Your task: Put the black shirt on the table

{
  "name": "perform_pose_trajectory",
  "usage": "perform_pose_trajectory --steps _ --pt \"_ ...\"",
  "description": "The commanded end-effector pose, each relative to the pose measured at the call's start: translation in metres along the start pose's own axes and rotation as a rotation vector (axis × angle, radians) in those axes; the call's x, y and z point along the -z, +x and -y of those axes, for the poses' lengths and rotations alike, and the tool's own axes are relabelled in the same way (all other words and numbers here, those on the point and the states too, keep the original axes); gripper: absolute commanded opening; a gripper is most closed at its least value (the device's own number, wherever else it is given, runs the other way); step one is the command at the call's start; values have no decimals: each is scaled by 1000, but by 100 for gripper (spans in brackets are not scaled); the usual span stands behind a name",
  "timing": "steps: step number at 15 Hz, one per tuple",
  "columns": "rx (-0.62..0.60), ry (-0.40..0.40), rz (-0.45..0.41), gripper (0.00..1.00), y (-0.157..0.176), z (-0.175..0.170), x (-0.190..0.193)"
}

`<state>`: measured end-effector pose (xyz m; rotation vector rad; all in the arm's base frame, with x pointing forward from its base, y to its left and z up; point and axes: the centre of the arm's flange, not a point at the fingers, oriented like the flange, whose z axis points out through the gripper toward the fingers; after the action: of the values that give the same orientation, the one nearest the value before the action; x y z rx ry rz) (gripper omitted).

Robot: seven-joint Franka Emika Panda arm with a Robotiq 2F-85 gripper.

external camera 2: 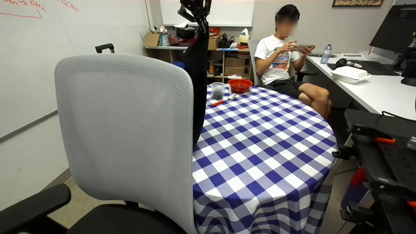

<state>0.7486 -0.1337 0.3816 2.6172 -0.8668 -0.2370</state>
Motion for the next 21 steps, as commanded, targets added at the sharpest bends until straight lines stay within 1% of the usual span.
perform_pose_trajectory --steps 1,7,12,14,17,18,19,21 --pt "-106 26 76 5 -37 -54 -39" --pt "-269 64 197 5 -32 -105 -87" --pt "-406 116 296 4 -37 -141 -129" --pt "-475 117 315 5 -41 -156 -147" --pt "-578 93 334 5 -50 -182 -175" --pt "-603 96 339 30 -55 -191 -184" --pt "-621 92 345 32 -60 -200 -193" --pt "-647 96 352 45 -73 -218 -211"
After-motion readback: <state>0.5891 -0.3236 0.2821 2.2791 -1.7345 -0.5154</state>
